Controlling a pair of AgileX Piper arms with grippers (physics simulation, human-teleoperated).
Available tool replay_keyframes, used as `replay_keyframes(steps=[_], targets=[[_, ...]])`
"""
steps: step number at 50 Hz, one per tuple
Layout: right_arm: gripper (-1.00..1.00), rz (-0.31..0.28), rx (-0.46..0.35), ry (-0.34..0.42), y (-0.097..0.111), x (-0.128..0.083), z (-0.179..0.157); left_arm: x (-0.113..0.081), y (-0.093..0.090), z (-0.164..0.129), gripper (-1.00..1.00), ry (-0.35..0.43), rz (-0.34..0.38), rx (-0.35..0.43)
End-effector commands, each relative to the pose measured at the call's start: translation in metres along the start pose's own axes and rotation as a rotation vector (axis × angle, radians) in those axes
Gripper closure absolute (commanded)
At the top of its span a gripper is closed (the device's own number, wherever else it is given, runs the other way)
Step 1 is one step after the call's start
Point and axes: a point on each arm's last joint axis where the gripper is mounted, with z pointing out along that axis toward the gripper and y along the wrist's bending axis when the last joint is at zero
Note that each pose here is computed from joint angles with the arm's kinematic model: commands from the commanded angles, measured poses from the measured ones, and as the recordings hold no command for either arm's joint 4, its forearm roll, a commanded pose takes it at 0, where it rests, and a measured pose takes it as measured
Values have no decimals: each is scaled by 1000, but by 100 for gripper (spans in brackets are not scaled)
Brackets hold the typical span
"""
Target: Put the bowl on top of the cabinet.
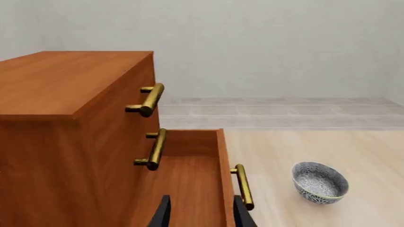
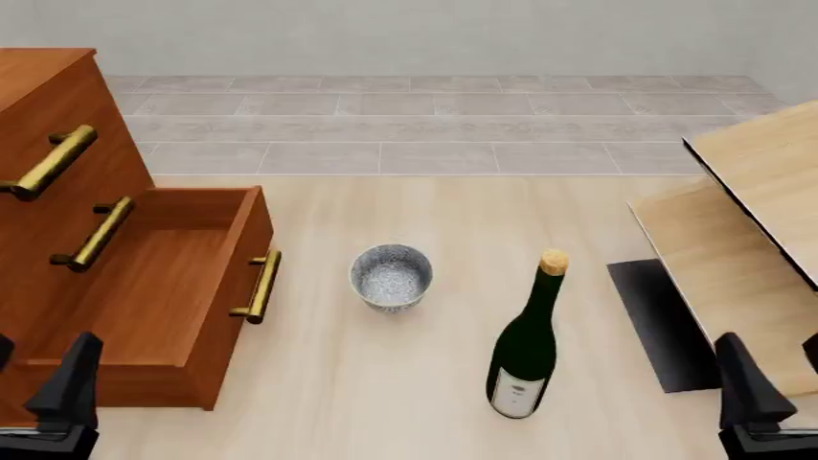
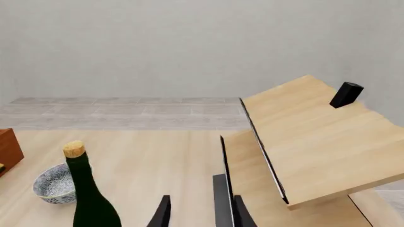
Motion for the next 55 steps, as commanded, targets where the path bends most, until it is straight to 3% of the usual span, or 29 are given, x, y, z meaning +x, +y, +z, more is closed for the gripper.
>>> replay_keyframes(steps=[1,16,20,26,29,41,55], targets=[[-100,0,0,1,0,-1,0,-1,1,0,-100,-1,1,-10],[-100,0,0,0,0,-1,0,0,-1,0,-100,0,19,23],[-100,0,0,1,0,-1,0,-5,-5,0,-100,22,18,84],[-100,0,0,1,0,-1,0,4,-10,17,-100,90,20,133],[-100,0,0,1,0,-1,0,3,-12,18,-100,77,31,167],[-100,0,0,1,0,-1,0,-3,-17,44,-100,112,29,175],[-100,0,0,0,0,-1,0,-23,-24,61,-100,109,61,208]])
